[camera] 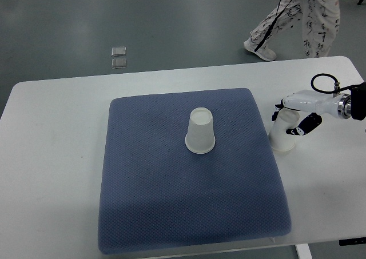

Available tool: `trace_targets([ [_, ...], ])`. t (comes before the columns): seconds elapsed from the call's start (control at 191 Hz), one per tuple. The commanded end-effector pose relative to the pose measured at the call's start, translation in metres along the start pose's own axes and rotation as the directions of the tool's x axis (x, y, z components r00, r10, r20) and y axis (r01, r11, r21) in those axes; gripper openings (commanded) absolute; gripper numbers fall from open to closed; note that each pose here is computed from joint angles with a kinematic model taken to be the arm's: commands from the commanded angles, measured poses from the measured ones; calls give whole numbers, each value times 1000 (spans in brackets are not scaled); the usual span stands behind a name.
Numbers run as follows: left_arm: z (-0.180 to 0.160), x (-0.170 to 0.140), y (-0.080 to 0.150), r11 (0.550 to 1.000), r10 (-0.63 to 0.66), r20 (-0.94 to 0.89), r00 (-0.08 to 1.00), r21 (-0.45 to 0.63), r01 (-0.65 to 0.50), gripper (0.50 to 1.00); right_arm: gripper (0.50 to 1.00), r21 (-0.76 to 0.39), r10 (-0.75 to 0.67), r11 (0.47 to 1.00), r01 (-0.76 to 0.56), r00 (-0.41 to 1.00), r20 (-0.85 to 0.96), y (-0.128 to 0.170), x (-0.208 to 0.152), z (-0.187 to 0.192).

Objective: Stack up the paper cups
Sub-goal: 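Lift the white cup with the right hand and carry it over the inverted cup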

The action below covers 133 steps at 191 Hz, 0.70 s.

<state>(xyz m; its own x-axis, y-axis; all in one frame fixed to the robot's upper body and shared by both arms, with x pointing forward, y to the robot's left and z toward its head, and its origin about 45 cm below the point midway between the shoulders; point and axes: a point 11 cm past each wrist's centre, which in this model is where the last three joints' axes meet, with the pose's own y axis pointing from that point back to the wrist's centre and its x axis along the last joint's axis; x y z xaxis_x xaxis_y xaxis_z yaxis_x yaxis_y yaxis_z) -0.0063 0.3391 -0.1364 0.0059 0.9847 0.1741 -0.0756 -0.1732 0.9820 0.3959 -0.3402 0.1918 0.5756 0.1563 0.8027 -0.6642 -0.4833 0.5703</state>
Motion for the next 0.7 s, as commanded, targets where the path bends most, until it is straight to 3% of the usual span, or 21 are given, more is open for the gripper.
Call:
trace_targets([
  [0.0,0,0,0,1000,0,0,1000,0,0,1000,517,1,18,1000,-18,1000,-6,0,10,0],
  [0.435,0,0,0,1000,0,0,1000,0,0,1000,523,11,117,993,-116,991,-67,16,93,-6],
  [0.692,0,0,0,1000,0,0,1000,0,0,1000,527,135,165,979,-152,982,-89,23,154,-53],
])
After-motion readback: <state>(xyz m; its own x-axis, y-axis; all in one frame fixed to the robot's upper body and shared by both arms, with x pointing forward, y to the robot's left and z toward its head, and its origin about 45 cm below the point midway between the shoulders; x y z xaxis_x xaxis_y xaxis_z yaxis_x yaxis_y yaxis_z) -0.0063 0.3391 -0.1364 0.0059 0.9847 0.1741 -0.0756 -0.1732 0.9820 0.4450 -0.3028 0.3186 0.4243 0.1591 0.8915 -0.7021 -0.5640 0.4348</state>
